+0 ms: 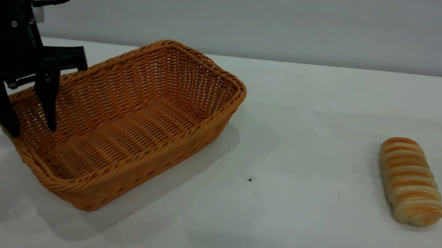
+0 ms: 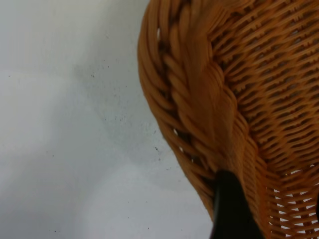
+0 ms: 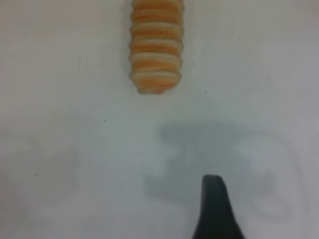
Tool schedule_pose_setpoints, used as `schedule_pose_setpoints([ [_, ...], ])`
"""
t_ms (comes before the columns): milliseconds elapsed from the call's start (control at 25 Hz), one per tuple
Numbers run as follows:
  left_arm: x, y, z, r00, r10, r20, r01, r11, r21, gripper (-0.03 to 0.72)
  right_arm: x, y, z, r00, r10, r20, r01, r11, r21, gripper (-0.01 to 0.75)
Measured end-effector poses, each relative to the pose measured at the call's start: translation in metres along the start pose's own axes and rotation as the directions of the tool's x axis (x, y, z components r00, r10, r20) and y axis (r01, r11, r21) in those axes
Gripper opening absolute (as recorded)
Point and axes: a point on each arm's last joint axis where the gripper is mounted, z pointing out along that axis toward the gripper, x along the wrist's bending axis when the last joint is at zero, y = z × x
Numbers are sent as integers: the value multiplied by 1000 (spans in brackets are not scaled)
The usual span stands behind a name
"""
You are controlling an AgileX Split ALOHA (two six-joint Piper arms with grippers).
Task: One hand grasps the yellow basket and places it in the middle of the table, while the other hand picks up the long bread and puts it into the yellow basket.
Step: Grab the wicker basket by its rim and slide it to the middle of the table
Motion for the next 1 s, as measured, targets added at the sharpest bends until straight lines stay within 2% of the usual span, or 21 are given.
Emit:
schedule_pose_setpoints([
  [320,1,-1,6,1000,6,-26,-5,999,34,456,0,0,0,1000,-2,0,2,1000,1,550],
  [680,-2,12,-7,993,70,-100,-67,997,29,454,0,0,0,1000,-2,0,2,1000,5,550],
  [1000,0,11,-18,983,82,-166,-65,992,109,454,0,-1,0,1000,-3,-1,3,1000,7,550],
])
